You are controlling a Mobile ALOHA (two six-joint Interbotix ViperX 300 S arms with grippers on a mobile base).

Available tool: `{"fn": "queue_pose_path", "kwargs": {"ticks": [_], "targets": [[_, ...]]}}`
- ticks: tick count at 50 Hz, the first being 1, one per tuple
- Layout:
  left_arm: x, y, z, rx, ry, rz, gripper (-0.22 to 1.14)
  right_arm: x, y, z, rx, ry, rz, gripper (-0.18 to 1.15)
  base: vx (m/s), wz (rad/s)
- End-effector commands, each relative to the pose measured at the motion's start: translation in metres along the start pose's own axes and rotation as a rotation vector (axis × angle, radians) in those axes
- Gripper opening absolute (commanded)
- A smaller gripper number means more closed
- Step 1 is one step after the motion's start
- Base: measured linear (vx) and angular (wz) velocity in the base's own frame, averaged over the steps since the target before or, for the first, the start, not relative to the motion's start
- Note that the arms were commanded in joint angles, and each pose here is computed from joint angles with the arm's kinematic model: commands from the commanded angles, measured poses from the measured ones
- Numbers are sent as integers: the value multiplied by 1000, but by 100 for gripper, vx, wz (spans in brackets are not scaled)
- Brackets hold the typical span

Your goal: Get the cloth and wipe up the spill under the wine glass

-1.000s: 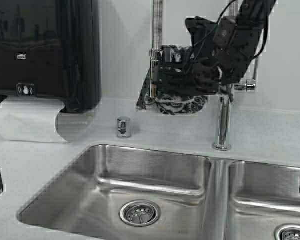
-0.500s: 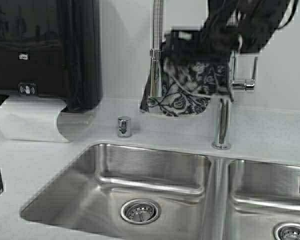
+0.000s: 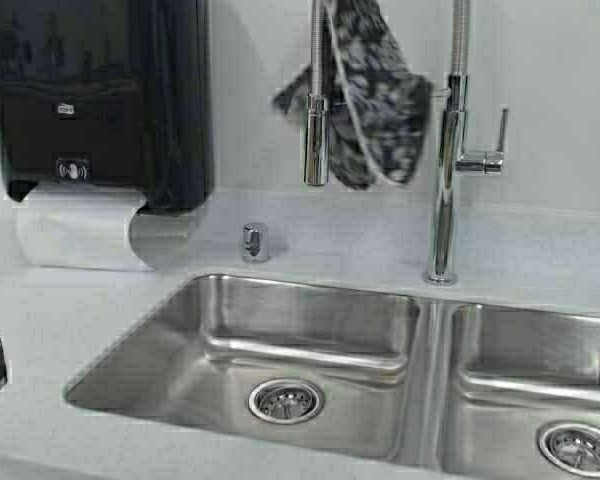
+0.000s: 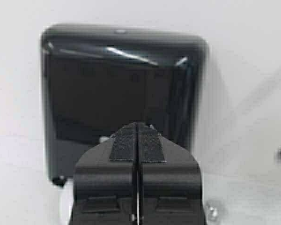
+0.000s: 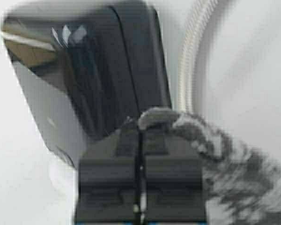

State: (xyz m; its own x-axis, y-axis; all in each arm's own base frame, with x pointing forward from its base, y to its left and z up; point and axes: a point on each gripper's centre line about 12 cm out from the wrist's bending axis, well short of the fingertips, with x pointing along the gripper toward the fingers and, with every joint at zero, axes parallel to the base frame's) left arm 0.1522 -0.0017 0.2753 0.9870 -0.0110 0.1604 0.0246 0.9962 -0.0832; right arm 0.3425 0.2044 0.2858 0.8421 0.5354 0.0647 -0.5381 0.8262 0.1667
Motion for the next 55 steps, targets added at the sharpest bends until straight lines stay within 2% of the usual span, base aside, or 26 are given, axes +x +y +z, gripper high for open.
{"fn": "queue_pose_path", "kwargs": {"ticks": [1, 11, 22, 33, 47, 55], "targets": [[2, 0, 3, 0, -5, 0, 2, -3, 13, 59, -23, -132, 35, 6, -14, -1], [2, 0, 1, -3, 6, 2, 2, -22, 34, 108, -34, -193, 72, 6, -12, 1], [2, 0, 0, -6, 11, 2, 2, -46, 50, 130, -37, -162, 95, 6, -9, 4], [2, 0, 1, -18, 7, 3, 2, -65, 54, 125, -32, -119, 104, 6, -11, 13], [1, 0, 4, -23, -5, 1, 2, -67, 52, 116, -36, -94, 98, 6, -15, 24], [1, 0, 5, -26, -8, -1, 2, -69, 49, 97, -37, -47, 91, 6, -16, 36]]}}
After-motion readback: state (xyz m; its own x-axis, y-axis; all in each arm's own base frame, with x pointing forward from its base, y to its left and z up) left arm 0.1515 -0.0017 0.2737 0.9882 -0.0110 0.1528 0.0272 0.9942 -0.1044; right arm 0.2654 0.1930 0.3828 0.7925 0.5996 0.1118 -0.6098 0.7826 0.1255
